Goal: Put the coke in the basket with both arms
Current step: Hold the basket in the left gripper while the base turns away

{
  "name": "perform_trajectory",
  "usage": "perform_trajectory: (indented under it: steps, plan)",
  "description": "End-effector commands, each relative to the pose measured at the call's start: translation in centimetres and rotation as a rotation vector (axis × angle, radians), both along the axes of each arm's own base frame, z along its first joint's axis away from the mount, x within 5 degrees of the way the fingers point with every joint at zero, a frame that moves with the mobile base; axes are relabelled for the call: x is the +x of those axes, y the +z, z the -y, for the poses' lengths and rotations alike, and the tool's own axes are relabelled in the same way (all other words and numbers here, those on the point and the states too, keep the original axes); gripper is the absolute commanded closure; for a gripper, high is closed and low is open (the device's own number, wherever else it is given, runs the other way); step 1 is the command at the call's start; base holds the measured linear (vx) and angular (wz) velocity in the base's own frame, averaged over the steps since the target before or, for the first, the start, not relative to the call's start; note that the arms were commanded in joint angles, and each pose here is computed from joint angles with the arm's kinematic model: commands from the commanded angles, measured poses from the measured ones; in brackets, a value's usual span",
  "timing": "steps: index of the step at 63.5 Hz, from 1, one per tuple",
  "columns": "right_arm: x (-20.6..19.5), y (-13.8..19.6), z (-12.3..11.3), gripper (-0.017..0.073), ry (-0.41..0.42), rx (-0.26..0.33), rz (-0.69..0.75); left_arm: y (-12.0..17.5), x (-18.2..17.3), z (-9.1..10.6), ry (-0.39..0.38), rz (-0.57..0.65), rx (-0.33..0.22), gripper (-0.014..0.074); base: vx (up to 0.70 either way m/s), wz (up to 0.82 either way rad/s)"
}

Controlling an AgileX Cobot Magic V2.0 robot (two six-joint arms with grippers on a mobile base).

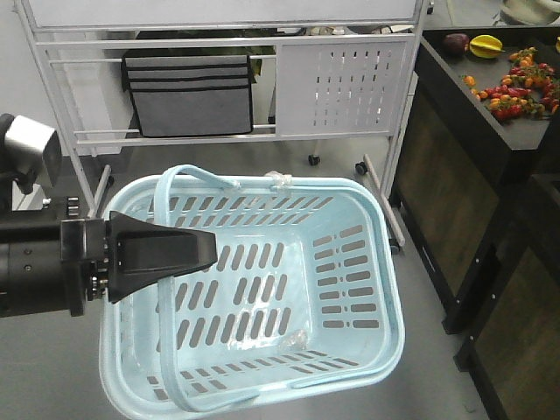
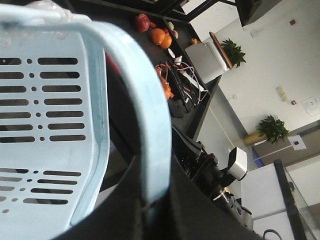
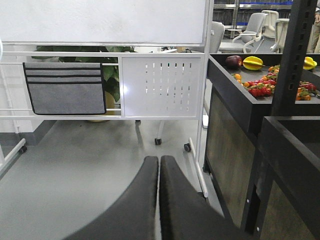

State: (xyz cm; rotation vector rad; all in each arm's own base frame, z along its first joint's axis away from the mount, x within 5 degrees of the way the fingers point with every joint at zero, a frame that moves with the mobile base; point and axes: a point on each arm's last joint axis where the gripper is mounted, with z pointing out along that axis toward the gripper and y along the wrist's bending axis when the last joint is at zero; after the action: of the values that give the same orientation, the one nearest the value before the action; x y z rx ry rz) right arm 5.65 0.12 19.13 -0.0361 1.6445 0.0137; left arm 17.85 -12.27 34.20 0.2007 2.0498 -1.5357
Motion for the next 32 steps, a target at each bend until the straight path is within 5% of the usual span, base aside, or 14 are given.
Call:
perform_trajectory:
  steps: [1, 32]
  plan:
    - [-0.06, 0.43, -0.05, 0.0564, 0.005, -0.013, 0.084, 1.79, -0.46, 0.07, -0.003, 0.026, -0.096, 0.0601, 0.22, 0.00]
    - [-0.06, 0.43, -0.05, 0.0564, 0.005, -0.013, 0.084, 1.79, -0.46, 0.07, -0.003, 0.026, -0.096, 0.0601, 0.23, 0.05]
